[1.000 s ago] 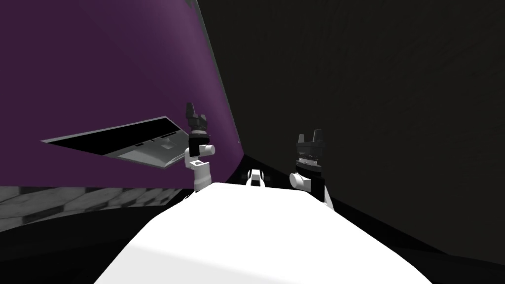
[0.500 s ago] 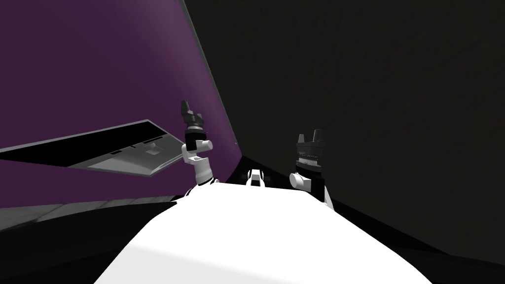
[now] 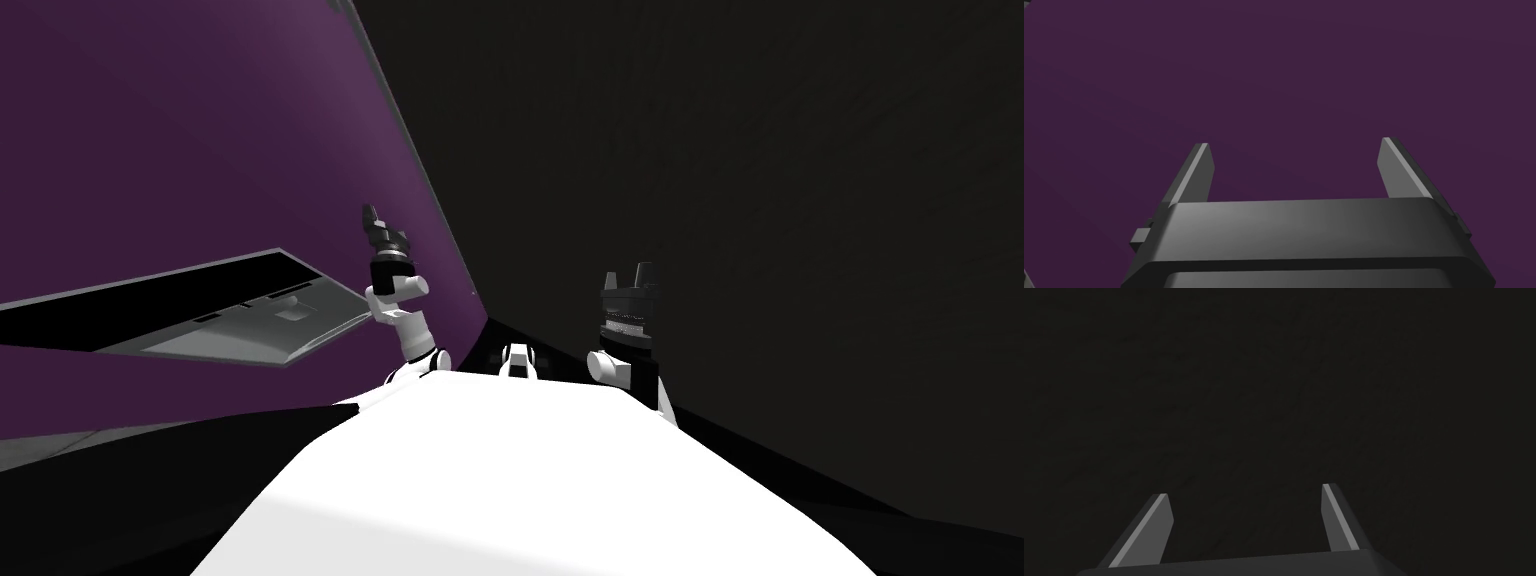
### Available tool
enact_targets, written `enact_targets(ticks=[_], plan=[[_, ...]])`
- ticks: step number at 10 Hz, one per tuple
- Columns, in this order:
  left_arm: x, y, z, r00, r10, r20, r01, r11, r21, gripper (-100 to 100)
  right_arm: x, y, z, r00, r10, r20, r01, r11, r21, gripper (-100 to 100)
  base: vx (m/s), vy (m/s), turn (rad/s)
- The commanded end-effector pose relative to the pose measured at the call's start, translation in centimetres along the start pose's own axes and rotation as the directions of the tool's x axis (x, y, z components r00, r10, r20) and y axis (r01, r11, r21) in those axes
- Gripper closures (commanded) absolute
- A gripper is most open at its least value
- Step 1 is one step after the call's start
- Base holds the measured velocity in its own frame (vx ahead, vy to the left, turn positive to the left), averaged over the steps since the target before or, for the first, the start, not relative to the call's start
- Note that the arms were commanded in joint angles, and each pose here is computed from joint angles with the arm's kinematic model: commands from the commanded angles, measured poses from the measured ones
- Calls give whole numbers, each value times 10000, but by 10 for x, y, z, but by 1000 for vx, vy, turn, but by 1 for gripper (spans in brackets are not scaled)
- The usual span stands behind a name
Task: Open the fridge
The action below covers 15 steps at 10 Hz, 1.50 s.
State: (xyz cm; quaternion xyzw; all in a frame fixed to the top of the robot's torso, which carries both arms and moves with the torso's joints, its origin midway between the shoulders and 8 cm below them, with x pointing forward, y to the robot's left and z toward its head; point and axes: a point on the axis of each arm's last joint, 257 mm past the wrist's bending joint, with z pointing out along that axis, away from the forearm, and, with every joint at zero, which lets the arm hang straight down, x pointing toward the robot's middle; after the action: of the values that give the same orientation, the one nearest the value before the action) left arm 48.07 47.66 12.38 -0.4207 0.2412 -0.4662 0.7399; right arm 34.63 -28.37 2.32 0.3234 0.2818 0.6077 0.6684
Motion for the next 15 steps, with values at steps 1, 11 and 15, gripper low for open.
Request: enact_targets(ticks=[1,11,15], plan=[[-10,7,12,9987,-380,348,392,9987,-338,-100,0,0,0,10000,1,0,-1,10000,0,0,33,-32,-24],[-26,59,52,9365,-2925,1937,3290,9239,-1953,-100,0,0,0,10000,0,0,0,10000,0,0,32,-34,-26],[-13,81,61,8878,-3935,2388,4475,8593,-2478,-100,0,0,0,10000,-1,-1,1,10000,0,0,14,-18,-16]])
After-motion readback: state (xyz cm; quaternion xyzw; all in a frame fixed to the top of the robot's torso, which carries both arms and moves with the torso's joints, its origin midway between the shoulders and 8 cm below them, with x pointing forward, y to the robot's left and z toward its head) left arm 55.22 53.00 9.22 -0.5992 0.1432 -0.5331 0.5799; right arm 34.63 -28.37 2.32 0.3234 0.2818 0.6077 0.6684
